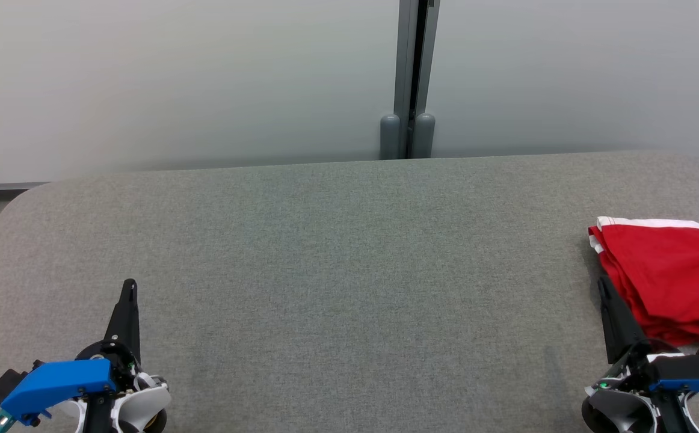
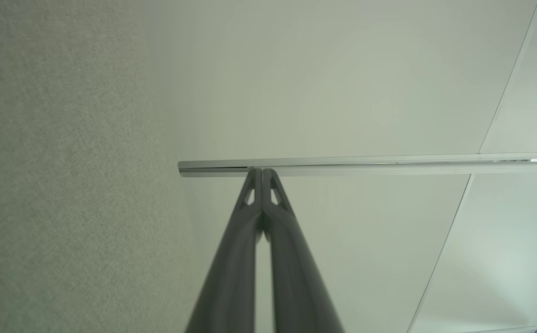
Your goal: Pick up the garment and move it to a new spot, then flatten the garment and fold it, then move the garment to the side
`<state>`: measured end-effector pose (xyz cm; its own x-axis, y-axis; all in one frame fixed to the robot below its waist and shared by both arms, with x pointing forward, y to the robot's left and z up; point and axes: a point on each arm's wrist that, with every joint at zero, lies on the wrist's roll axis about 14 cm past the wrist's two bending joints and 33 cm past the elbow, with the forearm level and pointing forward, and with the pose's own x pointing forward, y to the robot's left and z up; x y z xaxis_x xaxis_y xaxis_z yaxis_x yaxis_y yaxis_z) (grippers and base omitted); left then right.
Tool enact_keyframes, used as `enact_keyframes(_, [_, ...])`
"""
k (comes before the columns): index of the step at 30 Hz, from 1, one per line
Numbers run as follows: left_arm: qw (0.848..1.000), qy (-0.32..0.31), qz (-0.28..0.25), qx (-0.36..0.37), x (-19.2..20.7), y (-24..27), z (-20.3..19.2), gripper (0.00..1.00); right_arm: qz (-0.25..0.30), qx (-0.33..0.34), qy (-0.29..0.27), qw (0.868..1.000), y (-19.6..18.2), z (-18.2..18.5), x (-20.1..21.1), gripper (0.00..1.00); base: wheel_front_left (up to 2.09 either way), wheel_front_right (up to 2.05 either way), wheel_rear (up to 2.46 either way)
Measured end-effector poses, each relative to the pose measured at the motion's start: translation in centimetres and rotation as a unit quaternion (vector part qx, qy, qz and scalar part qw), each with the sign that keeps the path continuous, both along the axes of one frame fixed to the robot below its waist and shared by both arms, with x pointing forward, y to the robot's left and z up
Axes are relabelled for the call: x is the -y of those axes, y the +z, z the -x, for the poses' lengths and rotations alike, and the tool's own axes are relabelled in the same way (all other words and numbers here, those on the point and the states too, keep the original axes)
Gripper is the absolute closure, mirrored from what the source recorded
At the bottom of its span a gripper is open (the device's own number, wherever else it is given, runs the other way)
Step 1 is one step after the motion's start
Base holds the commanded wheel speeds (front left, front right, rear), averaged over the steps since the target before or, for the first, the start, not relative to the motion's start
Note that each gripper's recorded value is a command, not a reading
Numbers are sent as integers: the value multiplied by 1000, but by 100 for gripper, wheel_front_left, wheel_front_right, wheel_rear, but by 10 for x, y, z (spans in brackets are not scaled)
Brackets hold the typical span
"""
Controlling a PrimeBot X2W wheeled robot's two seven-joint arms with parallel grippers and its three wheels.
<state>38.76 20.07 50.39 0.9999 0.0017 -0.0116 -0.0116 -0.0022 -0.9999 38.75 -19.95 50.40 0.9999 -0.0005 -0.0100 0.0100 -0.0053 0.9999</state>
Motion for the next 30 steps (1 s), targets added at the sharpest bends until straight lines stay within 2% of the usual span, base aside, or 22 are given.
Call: enact_keyframes(30, [1000, 0, 0, 0, 0, 0, 0, 100, 0, 0, 0, 1000, 0, 0, 0, 100, 0, 0, 0])
